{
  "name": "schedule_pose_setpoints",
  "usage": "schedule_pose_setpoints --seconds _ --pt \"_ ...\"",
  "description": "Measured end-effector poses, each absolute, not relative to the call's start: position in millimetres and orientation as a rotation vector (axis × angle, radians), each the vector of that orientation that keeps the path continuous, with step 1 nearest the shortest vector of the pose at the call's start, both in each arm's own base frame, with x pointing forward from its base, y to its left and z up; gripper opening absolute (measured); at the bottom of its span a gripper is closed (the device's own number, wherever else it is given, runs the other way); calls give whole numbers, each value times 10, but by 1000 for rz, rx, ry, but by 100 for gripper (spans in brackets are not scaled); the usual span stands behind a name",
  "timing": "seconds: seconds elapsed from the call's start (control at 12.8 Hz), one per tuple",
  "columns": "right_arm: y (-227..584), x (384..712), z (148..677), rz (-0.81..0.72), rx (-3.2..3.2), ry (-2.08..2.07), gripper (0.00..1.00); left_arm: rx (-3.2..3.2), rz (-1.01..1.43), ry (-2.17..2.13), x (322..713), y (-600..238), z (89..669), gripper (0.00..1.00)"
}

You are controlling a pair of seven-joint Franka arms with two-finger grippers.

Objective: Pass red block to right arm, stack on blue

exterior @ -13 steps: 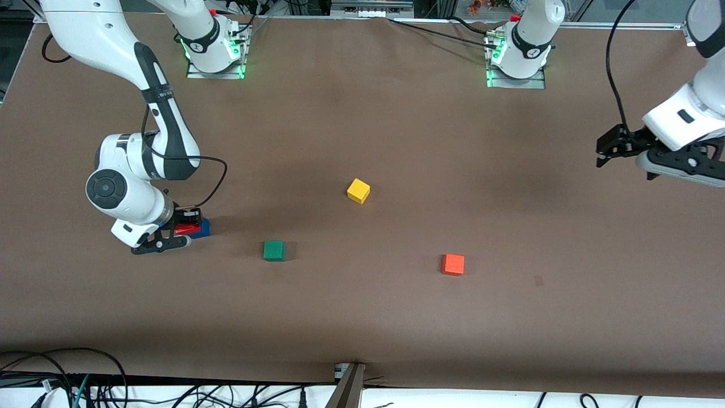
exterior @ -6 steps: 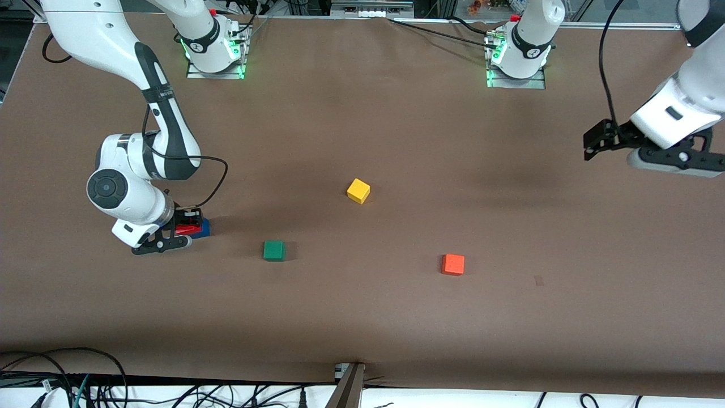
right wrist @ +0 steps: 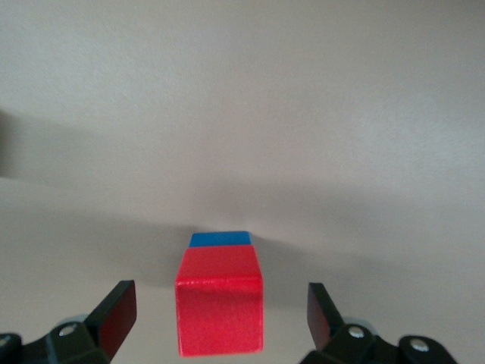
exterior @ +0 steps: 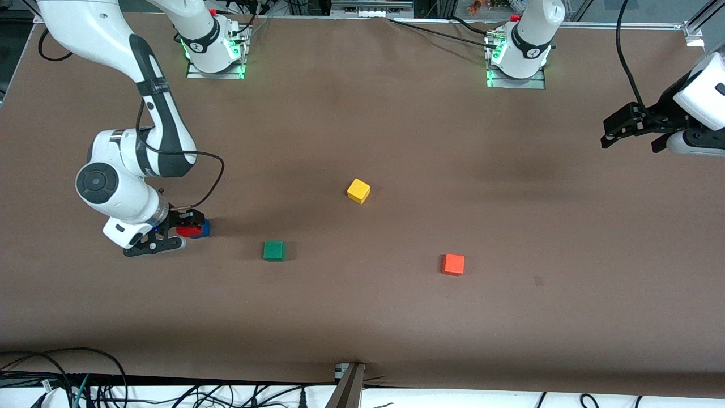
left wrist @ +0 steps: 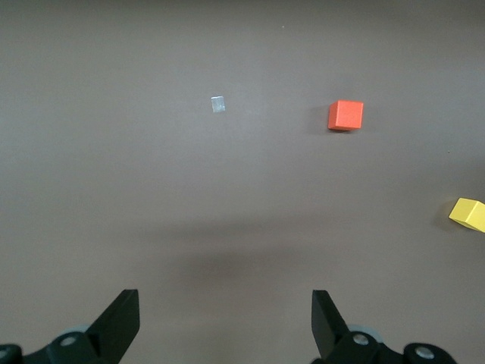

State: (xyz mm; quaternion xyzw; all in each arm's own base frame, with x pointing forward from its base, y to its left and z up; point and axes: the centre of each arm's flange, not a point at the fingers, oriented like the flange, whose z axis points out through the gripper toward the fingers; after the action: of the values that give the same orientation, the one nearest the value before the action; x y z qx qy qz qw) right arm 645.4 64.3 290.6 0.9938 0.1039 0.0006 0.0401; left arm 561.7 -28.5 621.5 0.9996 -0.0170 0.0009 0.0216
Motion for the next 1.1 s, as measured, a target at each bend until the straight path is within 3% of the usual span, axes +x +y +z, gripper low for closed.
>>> schedule_pose_setpoints --seconds 0.31,0.71,1.1 --pt "568 6460 3513 -18 3054 289 100 3099 -27 21 5667 -42 6117 100" --pt "530 6446 4695 -217 3053 252 100 3098 -44 40 5659 17 6108 100" --pt "533 6190 5394 -414 3038 205 100 3099 -18 39 5667 14 6184 100"
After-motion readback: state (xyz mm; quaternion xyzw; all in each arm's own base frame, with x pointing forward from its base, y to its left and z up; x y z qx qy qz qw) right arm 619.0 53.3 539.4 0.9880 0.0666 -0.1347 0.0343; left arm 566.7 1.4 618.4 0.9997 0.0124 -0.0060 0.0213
